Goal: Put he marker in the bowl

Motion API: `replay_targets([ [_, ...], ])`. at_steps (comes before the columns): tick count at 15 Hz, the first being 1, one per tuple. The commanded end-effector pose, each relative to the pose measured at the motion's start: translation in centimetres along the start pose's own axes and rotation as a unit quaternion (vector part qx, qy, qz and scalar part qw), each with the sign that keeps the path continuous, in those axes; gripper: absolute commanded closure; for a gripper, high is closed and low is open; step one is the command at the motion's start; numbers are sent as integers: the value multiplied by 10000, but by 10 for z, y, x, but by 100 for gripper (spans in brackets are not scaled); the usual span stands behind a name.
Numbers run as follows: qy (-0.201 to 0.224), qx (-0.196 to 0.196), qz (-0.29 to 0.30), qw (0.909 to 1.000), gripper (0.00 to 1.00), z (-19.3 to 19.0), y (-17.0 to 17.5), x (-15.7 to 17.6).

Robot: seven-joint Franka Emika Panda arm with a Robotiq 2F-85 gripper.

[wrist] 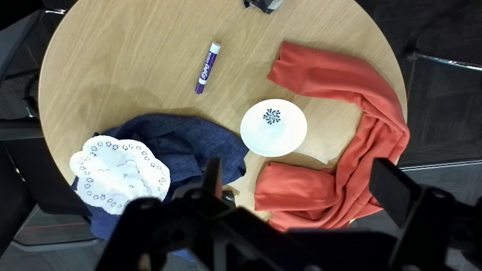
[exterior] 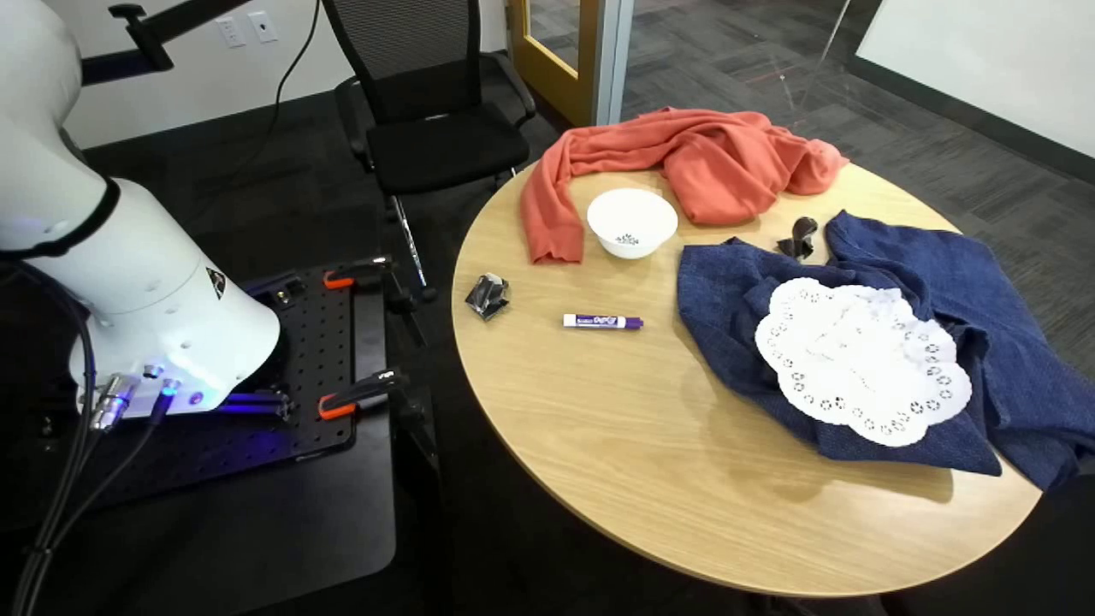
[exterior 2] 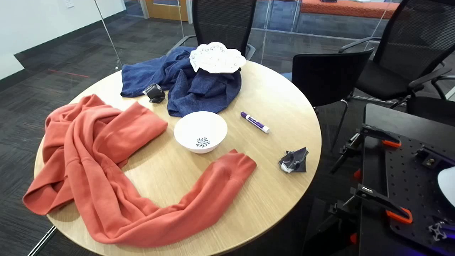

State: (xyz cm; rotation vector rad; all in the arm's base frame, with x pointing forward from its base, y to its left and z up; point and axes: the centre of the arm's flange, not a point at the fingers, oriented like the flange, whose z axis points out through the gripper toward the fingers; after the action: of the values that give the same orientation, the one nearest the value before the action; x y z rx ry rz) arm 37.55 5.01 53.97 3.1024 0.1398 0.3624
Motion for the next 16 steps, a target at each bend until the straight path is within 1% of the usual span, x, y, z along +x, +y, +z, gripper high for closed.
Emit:
replay_targets([
  [1,0,0,0,10000,0,0,0,0],
  [7,0,0,0,10000,0,0,0,0],
  [9,31,-20,54,10000,0,6,5,11],
  [13,132,-113,285,9994,0,29,28,40],
  [16,208,-248,498,9982,0,64,54,59],
])
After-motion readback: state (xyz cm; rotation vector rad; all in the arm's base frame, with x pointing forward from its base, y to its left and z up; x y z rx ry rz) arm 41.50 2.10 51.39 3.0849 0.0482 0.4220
